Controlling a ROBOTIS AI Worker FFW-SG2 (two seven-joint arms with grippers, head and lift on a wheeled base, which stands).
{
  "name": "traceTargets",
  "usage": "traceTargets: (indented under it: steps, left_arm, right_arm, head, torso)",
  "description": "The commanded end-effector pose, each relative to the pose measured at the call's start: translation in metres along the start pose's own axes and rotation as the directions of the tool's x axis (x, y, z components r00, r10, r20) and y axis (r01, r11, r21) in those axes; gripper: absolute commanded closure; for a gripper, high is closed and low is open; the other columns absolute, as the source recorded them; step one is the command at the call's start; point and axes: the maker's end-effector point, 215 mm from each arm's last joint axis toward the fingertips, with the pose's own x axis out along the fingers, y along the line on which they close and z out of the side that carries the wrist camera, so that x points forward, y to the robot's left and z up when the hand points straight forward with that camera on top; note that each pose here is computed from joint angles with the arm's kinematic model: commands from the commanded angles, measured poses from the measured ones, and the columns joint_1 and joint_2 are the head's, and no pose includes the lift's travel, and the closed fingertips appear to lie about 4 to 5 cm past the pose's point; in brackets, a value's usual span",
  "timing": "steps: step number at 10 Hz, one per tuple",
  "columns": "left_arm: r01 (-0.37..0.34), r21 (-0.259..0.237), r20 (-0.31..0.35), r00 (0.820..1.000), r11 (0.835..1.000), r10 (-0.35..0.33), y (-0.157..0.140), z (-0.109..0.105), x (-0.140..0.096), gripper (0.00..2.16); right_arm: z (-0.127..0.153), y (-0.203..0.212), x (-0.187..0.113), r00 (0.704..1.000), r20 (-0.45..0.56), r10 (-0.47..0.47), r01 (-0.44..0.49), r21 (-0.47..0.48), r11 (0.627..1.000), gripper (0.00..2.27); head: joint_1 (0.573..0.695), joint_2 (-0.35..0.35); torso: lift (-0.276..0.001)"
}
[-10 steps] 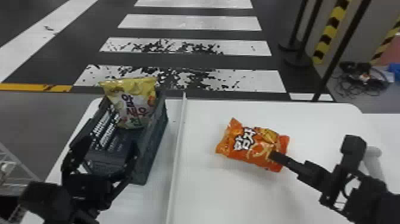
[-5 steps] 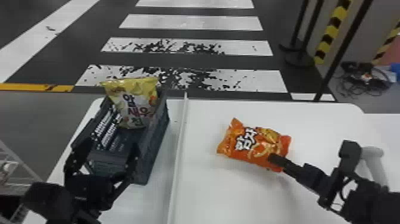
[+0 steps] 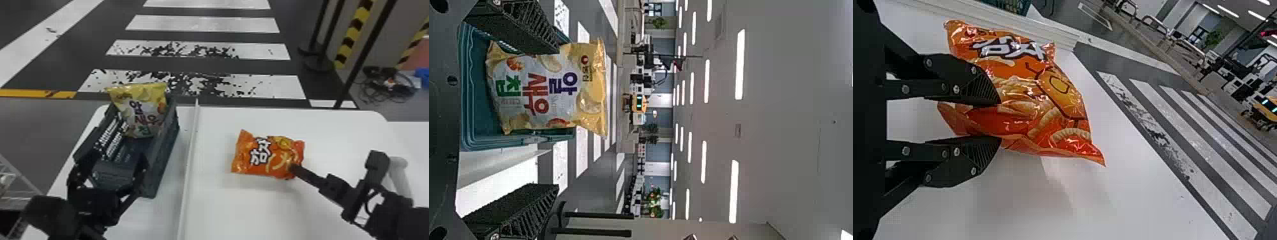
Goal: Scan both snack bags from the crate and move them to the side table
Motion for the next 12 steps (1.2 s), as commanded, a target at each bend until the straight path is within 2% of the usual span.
traceTargets:
  steps: [1, 3, 5, 6, 7, 8, 9, 11, 12]
  left_arm:
    - [0.001, -0.002, 0.0, 1.0, 1.0, -0.001, -0.001, 0.0, 0.0, 0.04]
    - [-0.001, -0.001, 0.0, 1.0, 1.0, 0.001, 0.0, 0.0, 0.0, 0.04]
    - [-0.005, -0.002, -0.002, 1.0, 1.0, 0.005, 0.002, -0.001, -0.001, 0.04]
    - [-0.004, -0.002, -0.003, 1.0, 1.0, 0.004, 0.001, -0.002, -0.001, 0.04]
    - [-0.005, -0.003, -0.003, 1.0, 1.0, 0.005, 0.002, -0.002, 0.0, 0.04]
    - [-0.005, -0.003, -0.004, 1.0, 1.0, 0.005, 0.001, -0.003, 0.0, 0.04]
    - [-0.004, -0.005, -0.003, 1.0, 1.0, 0.004, 0.0, -0.003, 0.001, 0.04]
    - [-0.005, -0.005, -0.005, 1.0, 1.0, 0.005, 0.001, -0.004, 0.001, 0.04]
    - [-0.005, -0.006, -0.005, 1.0, 1.0, 0.005, 0.001, -0.004, 0.001, 0.04]
  right_arm:
    - [0.0, 0.001, -0.003, 1.0, 0.012, 0.027, -0.027, 0.031, 0.999, 2.24]
    - [0.017, 0.005, -0.016, 0.997, 0.064, 0.036, -0.037, 0.017, 0.999, 2.24]
    - [0.059, 0.008, -0.047, 0.986, 0.167, 0.001, 0.01, -0.061, 0.998, 2.24]
    - [0.089, 0.006, -0.068, 0.968, 0.245, -0.051, 0.088, -0.144, 0.986, 2.24]
    - [0.111, 0.007, -0.087, 0.94, 0.319, -0.117, 0.205, -0.259, 0.944, 2.24]
    - [0.122, 0.01, -0.096, 0.913, 0.364, -0.183, 0.322, -0.369, 0.872, 2.24]
    - [0.126, 0.015, -0.096, 0.888, 0.397, -0.233, 0.415, -0.472, 0.778, 2.24]
    - [0.12, 0.032, -0.084, 0.833, 0.471, -0.29, 0.547, -0.631, 0.55, 2.24]
    - [0.124, 0.041, -0.084, 0.771, 0.551, -0.319, 0.636, -0.687, 0.351, 2.24]
  head:
    - [0.695, 0.01]
    - [0.695, 0.008]
    - [0.695, -0.008]
    - [0.695, -0.029]
    - [0.695, -0.057]
    - [0.695, -0.091]
    - [0.695, -0.111]
    - [0.695, -0.116]
    - [0.695, -0.105]
  torso:
    - [-0.099]
    - [-0.099]
    - [-0.099]
    - [-0.099]
    - [-0.099]
    - [-0.099]
    - [-0.099]
    - [-0.099]
    - [-0.099]
